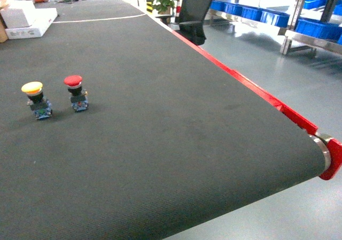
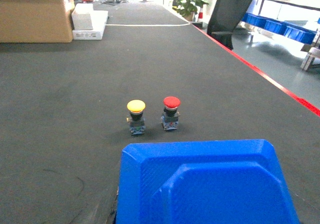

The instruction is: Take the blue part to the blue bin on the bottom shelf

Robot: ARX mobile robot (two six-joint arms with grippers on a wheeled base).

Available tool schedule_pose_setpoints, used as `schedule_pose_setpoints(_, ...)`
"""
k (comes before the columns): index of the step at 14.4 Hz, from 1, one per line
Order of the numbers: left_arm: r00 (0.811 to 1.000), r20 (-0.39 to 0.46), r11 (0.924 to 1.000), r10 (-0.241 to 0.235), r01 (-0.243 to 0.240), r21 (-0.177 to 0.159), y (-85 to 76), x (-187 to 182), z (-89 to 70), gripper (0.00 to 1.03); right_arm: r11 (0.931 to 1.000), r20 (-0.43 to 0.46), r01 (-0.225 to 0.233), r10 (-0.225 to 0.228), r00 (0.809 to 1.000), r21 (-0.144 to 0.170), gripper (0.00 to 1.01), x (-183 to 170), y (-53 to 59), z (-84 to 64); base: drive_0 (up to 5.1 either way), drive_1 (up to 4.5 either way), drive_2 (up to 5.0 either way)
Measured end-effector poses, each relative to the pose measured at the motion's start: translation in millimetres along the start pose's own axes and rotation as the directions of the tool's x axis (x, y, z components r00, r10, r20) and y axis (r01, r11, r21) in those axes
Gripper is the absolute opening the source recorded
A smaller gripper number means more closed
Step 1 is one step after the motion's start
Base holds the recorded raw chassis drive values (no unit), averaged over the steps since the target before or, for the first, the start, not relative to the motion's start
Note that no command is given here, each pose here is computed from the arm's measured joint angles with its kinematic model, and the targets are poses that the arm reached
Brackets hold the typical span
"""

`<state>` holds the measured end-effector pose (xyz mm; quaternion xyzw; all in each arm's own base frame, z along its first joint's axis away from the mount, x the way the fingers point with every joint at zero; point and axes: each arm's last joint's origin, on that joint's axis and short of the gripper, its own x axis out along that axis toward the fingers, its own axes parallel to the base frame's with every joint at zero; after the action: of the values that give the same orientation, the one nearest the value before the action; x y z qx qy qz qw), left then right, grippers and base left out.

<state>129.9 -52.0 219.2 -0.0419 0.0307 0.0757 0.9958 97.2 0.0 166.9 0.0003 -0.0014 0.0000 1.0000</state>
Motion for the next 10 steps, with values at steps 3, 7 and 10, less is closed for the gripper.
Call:
schedule_pose_setpoints(3, 1.0, 0.0, 1.0, 0.0, 0.0, 0.0, 0.0, 0.0, 0.0, 0.44, 1.0, 0.0, 0.0, 0.0, 1.0, 0.0, 0.98, 0.0, 0.0, 0.0, -1.5, -1.5, -1.5)
schedule_pose_setpoints(7, 1.0, 0.0, 1.0, 0.0, 0.0, 0.0, 0.0, 0.0, 0.0, 0.44, 1.0, 0.0, 0.0, 0.0, 1.0, 0.0, 0.98, 0.0, 0.0, 0.0, -1.5, -1.48, -1.5)
schedule_pose_setpoints(10, 1.0, 0.0, 1.0, 0.0, 0.0, 0.0, 0.0, 0.0, 0.0, 0.44, 1.0, 0.0, 0.0, 0.0, 1.0, 0.0, 0.98, 0.0, 0.0, 0.0, -1.6, -1.57, -1.6)
